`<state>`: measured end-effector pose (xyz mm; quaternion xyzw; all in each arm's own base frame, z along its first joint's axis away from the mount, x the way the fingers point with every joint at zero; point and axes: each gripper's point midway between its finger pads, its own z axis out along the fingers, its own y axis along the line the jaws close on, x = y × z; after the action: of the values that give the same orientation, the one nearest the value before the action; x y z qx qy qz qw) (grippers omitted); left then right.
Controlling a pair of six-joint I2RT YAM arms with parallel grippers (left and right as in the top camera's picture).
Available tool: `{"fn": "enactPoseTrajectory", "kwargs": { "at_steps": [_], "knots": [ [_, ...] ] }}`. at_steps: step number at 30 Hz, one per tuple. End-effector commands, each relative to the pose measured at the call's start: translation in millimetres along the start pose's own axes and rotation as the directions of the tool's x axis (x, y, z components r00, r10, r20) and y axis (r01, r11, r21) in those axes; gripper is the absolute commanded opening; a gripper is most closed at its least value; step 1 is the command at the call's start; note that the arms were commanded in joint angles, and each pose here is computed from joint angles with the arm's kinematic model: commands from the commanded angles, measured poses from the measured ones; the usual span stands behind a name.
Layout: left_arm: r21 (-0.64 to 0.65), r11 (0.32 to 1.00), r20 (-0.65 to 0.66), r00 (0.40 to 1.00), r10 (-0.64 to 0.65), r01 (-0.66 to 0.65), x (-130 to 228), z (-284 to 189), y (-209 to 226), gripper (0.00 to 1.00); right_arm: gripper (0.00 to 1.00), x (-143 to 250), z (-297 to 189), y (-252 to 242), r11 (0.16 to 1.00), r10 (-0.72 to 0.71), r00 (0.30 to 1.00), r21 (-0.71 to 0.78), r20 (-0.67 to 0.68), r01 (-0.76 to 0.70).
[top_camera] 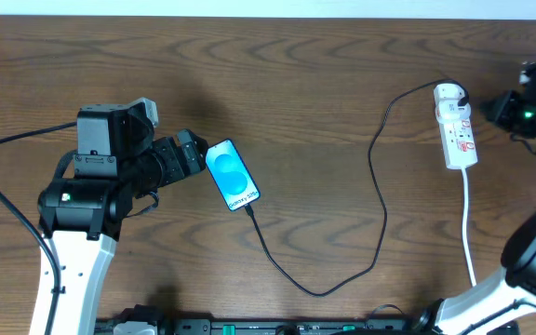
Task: Plug charger to phone and switch on socket
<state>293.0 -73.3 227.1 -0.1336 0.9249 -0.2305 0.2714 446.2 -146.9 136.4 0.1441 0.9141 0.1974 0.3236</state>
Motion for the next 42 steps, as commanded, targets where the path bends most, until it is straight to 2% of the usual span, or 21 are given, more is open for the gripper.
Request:
{"fn": "enactPoseTrajectory", "kwargs": {
  "at_steps": [1,11,15,21,26,30,42],
  "knots": [
    [0.003,1.000,0.028,1.000,0.010,-0.010,-7,-6,-3,0.94,0.01,-19,-28,5,0.991,-0.110,0.992,0.086,0.054,0.105],
    [0.004,1.000,0.029,1.000,0.010,-0.010,-7,-6,-4,0.94,0.01,-52,-90,13,0.962,-0.117,0.992,0.254,0.043,0.102],
    [0.003,1.000,0.028,1.000,0.010,-0.010,-7,-6,-3,0.94,0.01,-53,-98,12,0.961,-0.072,0.997,0.267,-0.021,0.075],
    [0.004,1.000,0.029,1.000,0.010,-0.010,-7,-6,-4,0.94,0.01,-33,-68,-7,0.970,0.004,0.975,0.240,-0.222,0.051],
    [0.004,1.000,0.029,1.000,0.010,-0.010,-7,-6,-4,0.94,0.01,-23,-30,-24,0.980,0.037,0.958,0.196,-0.284,0.020],
    [0.004,1.000,0.029,1.000,0.010,-0.010,-7,-6,-4,0.94,0.01,-26,-6,-10,0.993,-0.102,0.958,0.021,-0.269,0.112],
    [0.004,1.000,0.029,1.000,0.010,-0.011,-7,-6,-4,0.94,0.01,4,46,-41,0.970,-0.241,0.905,-0.053,-0.349,0.238]
  ]
}}
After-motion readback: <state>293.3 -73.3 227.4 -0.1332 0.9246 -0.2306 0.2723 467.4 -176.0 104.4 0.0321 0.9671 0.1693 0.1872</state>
